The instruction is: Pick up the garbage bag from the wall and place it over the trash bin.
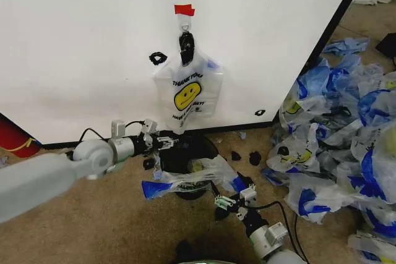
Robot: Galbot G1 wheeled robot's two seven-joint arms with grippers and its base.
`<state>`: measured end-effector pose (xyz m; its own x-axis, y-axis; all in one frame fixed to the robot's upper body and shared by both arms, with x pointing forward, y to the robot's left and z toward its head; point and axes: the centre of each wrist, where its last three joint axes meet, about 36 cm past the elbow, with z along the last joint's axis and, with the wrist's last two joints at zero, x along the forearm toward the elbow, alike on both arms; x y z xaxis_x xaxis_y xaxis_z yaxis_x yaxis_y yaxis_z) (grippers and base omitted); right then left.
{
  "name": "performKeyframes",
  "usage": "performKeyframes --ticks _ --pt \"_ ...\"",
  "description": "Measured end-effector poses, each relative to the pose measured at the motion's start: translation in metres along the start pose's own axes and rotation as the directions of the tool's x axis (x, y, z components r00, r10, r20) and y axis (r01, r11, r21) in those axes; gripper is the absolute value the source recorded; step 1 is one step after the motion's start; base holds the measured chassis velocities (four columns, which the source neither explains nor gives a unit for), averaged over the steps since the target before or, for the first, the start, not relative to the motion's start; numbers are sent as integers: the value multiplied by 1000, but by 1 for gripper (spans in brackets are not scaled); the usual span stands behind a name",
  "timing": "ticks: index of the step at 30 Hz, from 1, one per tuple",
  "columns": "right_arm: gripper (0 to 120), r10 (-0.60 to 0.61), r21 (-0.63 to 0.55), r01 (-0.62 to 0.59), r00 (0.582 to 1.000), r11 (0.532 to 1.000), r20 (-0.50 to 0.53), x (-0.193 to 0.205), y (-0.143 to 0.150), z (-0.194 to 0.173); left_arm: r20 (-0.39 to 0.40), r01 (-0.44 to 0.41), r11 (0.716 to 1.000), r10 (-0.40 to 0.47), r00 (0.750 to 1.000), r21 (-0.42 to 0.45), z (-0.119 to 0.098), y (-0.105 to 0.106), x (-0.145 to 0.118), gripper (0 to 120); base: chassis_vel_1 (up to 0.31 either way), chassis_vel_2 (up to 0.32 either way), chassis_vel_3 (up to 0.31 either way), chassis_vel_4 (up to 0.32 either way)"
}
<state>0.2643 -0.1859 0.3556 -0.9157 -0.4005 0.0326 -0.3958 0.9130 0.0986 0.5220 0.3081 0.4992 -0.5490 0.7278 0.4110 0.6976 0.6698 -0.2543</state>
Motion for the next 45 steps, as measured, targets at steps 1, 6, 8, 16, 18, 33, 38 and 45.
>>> performKeyframes --ticks 1,6,8,16,18,33,38,45 --pt "100 1 0 -1 1000 1000 3 0 0 0 -11 -2 1000 2 1000 -9 -3 4 -2 57 0 0 0 0" --pt "100 5 -4 -5 1000 1000 14 -1 -1 0 -45 13 1000 -14 999 -28 -9 15 -11 57 0 0 0 0" --pt "99 8 -6 -8 1000 1000 22 -3 -2 0 -65 25 998 -29 997 -54 -14 28 -16 57 0 0 0 0" --pt "99 12 -5 -12 1000 1000 29 -5 -3 2 -117 26 998 -33 993 -61 -7 43 -22 56 0 0 0 0" --pt "99 13 -4 -13 999 1000 30 -5 -4 2 -121 23 998 -30 992 -58 -6 42 -24 55 0 0 0 0" --pt "99 27 2 -27 999 1000 42 -7 -6 7 -143 17 998 -25 989 -60 1 39 -43 28 0 0 0 0" --pt "99 28 9 -28 998 1000 47 -7 -8 9 -134 26 998 -35 990 -62 2 37 -46 8 0 0 0 0" --pt "99 28 9 -28 998 1000 48 -7 -8 9 -131 30 998 -38 991 -62 3 35 -45 2 0 0 0 0"
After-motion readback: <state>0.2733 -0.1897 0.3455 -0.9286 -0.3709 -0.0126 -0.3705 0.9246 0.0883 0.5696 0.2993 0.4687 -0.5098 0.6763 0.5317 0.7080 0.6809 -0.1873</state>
